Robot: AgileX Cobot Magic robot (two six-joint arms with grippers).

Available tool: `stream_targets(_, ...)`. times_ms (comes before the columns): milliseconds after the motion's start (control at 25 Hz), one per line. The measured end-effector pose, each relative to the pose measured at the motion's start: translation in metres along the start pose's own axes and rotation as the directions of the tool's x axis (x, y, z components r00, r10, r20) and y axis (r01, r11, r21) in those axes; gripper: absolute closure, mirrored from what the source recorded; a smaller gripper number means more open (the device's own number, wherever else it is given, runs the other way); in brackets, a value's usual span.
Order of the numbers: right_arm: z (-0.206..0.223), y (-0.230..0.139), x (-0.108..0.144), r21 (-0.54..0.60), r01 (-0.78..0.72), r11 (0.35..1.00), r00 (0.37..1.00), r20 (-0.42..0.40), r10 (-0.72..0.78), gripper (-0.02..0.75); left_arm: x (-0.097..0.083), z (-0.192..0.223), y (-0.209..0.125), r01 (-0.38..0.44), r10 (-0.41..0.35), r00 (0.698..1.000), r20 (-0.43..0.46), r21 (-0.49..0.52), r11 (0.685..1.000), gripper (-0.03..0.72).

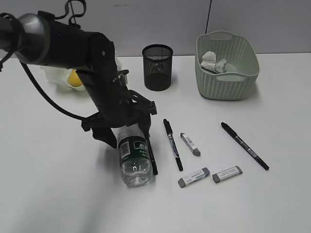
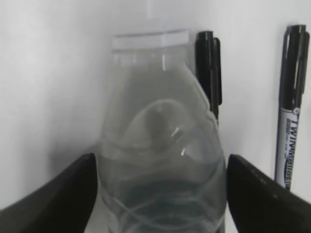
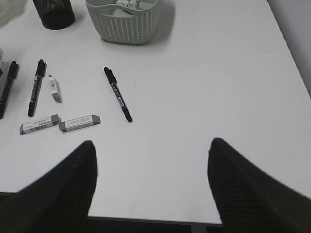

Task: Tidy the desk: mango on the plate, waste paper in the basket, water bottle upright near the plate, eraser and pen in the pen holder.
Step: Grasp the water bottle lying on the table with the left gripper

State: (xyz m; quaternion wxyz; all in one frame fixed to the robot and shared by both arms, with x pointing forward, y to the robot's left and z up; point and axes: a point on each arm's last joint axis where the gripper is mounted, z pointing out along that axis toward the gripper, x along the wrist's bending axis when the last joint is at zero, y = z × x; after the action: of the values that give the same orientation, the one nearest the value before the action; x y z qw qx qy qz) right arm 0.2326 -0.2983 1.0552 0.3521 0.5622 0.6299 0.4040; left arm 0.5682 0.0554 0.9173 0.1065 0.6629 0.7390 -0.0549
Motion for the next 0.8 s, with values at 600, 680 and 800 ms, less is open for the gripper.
stream_targets(600, 0.0, 0.0, 0.0, 0.0, 0.0, 1.0, 1.0, 0.0, 0.0, 0.176, 0.0038, -0.0004, 0.0039, -0.058, 0.056, 0.997, -0.044, -0.038, 0.998, 0.226)
stream_targets(680, 0.0, 0.0, 0.0, 0.0, 0.0, 1.0, 1.0, 0.0, 0.0, 0.176, 0.0039, -0.0004, 0.0038, -0.058, 0.057, 0.997, -0.046, -0.037, 0.998, 0.226)
stream_targets(800, 0.0, 0.0, 0.0, 0.0, 0.0, 1.0, 1.0, 0.0, 0.0, 0.176, 0.0051, -0.0005, 0.0029, -0.063, 0.061, 0.996, -0.059, -0.025, 0.998, 0.226)
